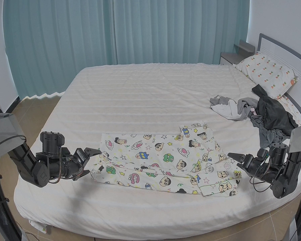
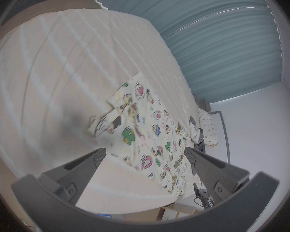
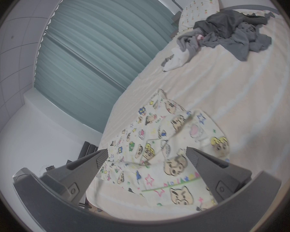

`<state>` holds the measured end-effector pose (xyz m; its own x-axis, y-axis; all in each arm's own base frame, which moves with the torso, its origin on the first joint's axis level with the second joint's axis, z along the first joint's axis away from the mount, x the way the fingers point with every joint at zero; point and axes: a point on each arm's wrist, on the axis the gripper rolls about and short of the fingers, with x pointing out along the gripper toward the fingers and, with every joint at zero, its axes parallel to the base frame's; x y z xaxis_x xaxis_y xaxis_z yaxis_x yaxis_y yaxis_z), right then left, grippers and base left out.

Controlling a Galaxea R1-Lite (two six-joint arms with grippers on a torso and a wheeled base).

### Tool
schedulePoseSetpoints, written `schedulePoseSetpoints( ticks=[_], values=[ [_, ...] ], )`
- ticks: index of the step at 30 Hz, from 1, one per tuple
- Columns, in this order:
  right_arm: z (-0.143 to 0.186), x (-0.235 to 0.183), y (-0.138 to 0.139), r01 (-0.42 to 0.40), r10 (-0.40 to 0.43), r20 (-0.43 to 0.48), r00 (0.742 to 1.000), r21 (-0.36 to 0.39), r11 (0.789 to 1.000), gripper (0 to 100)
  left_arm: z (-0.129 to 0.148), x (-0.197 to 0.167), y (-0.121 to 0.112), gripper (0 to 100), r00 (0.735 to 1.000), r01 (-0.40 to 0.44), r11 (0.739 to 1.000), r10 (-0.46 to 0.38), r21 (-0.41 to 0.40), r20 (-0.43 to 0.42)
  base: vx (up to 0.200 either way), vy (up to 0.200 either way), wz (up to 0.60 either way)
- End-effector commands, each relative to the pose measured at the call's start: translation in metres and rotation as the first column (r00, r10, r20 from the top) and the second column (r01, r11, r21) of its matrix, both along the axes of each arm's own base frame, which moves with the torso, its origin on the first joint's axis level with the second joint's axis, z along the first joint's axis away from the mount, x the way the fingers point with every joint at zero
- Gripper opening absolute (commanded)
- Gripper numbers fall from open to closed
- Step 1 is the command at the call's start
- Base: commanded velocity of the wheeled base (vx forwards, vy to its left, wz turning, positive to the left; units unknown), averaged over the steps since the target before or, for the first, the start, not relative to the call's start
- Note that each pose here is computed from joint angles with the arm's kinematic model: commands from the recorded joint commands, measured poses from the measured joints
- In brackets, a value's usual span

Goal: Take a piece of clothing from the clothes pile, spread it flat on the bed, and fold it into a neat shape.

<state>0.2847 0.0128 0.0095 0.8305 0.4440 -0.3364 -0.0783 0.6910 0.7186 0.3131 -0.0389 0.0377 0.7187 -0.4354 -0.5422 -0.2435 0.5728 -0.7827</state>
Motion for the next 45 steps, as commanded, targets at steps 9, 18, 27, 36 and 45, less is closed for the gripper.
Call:
schedulePoseSetpoints(
  ticks=[9,18,27,36,45],
  values=[
    [0.021,-0.024,0.064,-0.175,0.176,0.036,0.984,-0.018,0.984,100,-0.006,-0.030,-0.004,100,0.987,0.103,0.993,-0.095,-0.054,0.133,0.000,0.000,0.00],
    [-0.005,-0.023,0.026,0.031,-0.040,-0.105,0.994,-0.087,0.996,100,-0.017,-0.027,-0.004,100,0.985,0.104,0.993,-0.095,-0.054,0.142,0.000,0.000,0.00],
    [-0.042,-0.016,0.003,0.066,-0.097,-0.195,0.976,-0.160,0.985,100,-0.024,-0.025,-0.005,100,0.988,0.103,0.993,-0.095,-0.054,0.124,0.000,0.000,0.00],
    [-0.066,-0.016,-0.005,0.043,-0.090,-0.229,0.969,-0.203,0.978,100,-0.027,-0.024,-0.005,100,0.988,0.105,0.993,-0.098,-0.053,0.117,0.000,0.000,0.00],
    [-0.069,-0.017,-0.001,-0.001,-0.042,-0.231,0.972,-0.183,0.983,0,-0.028,-0.023,-0.005,100,0.988,0.103,0.993,-0.097,-0.052,0.117,0.000,0.000,0.00]
  ],
)
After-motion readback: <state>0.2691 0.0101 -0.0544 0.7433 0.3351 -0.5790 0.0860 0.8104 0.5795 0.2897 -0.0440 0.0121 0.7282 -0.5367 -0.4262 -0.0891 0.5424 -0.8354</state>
